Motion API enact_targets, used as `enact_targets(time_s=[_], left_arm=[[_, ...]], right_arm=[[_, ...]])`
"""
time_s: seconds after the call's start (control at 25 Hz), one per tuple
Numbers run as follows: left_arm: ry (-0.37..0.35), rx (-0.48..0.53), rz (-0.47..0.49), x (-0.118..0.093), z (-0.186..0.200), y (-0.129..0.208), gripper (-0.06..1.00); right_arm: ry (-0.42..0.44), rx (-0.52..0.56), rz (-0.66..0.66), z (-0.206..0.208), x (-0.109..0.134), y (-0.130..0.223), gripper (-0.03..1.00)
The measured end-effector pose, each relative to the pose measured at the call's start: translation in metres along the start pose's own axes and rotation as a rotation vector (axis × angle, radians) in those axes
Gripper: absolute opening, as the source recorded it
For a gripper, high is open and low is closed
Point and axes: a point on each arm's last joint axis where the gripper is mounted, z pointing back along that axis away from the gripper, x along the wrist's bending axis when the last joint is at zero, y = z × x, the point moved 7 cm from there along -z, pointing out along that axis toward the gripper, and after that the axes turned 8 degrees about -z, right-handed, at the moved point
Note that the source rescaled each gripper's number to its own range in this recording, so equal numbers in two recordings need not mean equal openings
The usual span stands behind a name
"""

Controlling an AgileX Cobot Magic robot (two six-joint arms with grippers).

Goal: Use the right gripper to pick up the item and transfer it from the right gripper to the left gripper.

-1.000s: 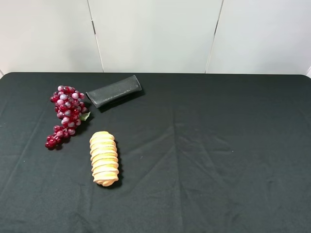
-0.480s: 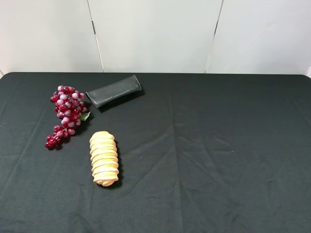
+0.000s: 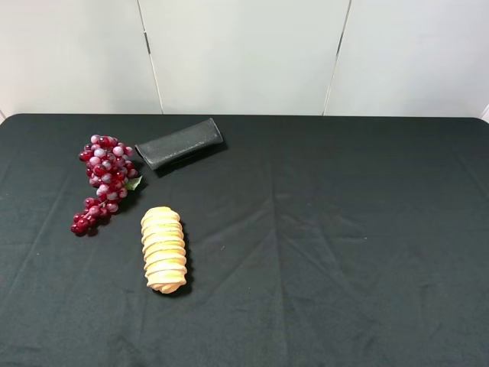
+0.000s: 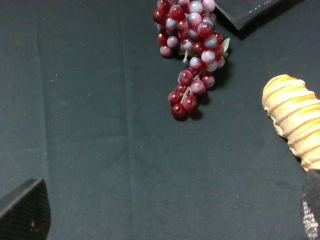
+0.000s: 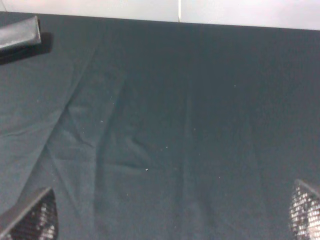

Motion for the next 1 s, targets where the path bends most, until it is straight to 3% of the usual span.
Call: enact_targets(time_s=[0.44, 0.72, 1.0], left_arm=[[0.000, 0.000, 0.000, 0.0000, 0.0000, 0.0000, 1.00], [0.000, 0.000, 0.000, 0.0000, 0.0000, 0.0000, 1.00], [0.001, 0.000, 0.000, -0.0002, 0.0000, 0.0000, 1.00]], right_arm=[[0.002, 0.000, -0.001, 0.0000, -0.0001, 0.0000, 1.00], [0.073, -0.011, -0.034, 0.0000, -0.0048, -0.0007, 1.00], [0.078, -0.012, -0.037, 0.0000, -0.0051, -0.0008, 1.00]])
